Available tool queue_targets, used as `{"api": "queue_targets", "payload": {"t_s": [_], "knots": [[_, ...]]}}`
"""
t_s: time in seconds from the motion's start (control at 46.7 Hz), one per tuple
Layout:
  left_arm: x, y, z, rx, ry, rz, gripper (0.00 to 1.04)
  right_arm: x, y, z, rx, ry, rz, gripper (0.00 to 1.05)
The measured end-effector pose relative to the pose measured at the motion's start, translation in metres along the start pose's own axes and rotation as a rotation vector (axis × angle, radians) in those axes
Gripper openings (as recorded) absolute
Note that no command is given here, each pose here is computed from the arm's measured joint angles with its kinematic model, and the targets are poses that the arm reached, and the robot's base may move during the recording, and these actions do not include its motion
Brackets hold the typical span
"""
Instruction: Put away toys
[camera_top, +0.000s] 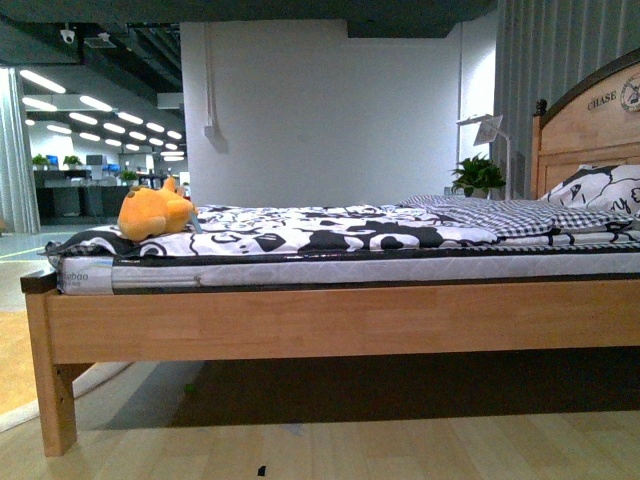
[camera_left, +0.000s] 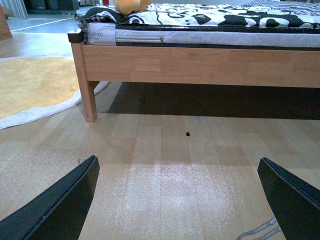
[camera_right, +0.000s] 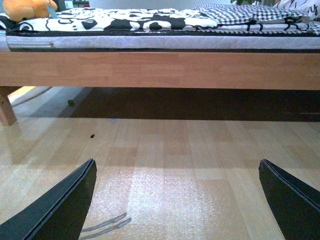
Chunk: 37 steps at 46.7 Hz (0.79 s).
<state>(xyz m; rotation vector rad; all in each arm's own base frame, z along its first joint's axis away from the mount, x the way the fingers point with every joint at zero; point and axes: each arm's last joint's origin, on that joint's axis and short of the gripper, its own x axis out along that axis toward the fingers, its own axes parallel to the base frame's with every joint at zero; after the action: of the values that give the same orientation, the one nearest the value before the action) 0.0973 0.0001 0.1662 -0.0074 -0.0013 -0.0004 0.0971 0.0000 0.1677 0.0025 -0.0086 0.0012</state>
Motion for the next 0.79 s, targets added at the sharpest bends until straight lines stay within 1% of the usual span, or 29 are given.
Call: {"api": "queue_targets", "payload": {"t_s": [0.792], "knots": [[0.0, 0.0, 0.0, 0.0, 0.0, 0.0, 0.99, 0.0, 0.0, 0.0, 0.0, 0.0, 0.0, 0.98]]}}
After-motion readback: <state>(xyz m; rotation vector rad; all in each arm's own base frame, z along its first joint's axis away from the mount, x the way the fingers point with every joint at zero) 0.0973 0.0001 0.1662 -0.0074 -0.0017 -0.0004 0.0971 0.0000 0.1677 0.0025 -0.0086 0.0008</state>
